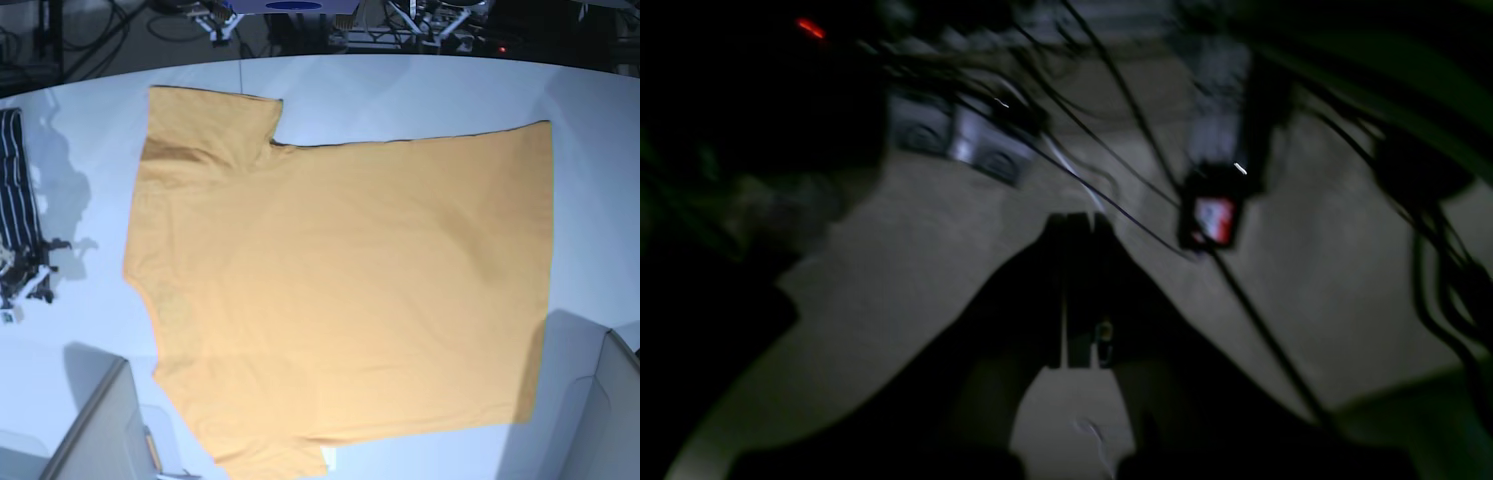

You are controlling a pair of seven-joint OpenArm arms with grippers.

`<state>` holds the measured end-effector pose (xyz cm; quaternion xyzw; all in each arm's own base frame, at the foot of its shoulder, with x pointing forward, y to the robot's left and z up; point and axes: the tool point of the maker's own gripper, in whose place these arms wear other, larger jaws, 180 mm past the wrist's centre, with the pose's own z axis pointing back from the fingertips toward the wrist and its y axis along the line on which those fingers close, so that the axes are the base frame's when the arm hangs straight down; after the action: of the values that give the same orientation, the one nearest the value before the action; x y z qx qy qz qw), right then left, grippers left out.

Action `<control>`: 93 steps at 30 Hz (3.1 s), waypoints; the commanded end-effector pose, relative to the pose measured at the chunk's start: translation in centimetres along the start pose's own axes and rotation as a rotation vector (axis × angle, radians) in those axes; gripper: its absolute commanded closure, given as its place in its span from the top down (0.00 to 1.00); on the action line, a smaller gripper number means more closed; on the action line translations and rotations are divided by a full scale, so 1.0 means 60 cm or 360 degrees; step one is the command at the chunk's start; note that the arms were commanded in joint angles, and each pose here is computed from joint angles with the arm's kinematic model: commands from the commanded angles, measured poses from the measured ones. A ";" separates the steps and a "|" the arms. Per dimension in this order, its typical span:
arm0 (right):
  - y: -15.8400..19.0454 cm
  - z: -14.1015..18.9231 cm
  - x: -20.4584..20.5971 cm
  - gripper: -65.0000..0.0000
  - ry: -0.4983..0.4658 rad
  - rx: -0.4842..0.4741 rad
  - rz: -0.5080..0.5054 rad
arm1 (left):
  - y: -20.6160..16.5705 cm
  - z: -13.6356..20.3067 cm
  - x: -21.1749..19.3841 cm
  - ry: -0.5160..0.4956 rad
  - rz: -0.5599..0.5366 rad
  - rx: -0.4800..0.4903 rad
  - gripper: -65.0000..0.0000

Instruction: Fold the T-shirt properly

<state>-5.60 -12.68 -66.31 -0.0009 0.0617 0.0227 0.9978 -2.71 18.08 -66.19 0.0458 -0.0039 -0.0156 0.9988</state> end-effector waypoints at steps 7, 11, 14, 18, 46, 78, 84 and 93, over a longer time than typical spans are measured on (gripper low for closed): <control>0.008 0.000 -0.037 0.00 0.0031 0.0007 -0.0001 | -0.012 0.002 -0.024 0.0022 -0.0019 -0.0012 0.38; 0.004 0.000 -0.037 0.00 0.0031 0.0003 -0.0008 | -0.016 0.003 -0.036 0.0042 -0.0020 -0.0020 0.54; 0.004 0.001 -0.027 0.00 0.0000 0.0001 0.0002 | -0.016 0.003 -0.041 0.0049 -0.0013 -0.0019 0.22; 0.003 0.002 -0.032 0.00 -0.0022 -0.0002 0.0007 | -0.016 0.004 -0.048 0.0057 -0.0006 -0.0019 0.00; -0.074 0.094 -0.120 0.00 -0.0307 -0.0161 -0.0116 | 0.039 0.135 -0.104 -0.0364 -0.0156 0.0025 0.00; -0.061 0.424 0.074 0.00 -0.0921 -0.0196 -0.0126 | 0.119 0.470 0.060 -0.1120 0.0036 0.0056 0.00; -0.053 0.452 0.176 0.00 -0.1193 -0.0174 -0.0200 | 0.137 0.475 0.096 -0.1213 0.0053 0.0098 0.00; -0.077 0.511 0.287 0.00 -0.1562 0.0081 -0.0580 | 0.146 0.479 0.135 -0.1309 0.0067 0.0118 0.00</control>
<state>15.34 -15.79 -38.61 0.0352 -0.4029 -0.1584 0.9007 5.65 23.79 -37.26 0.0689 -0.3996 -0.0092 0.9140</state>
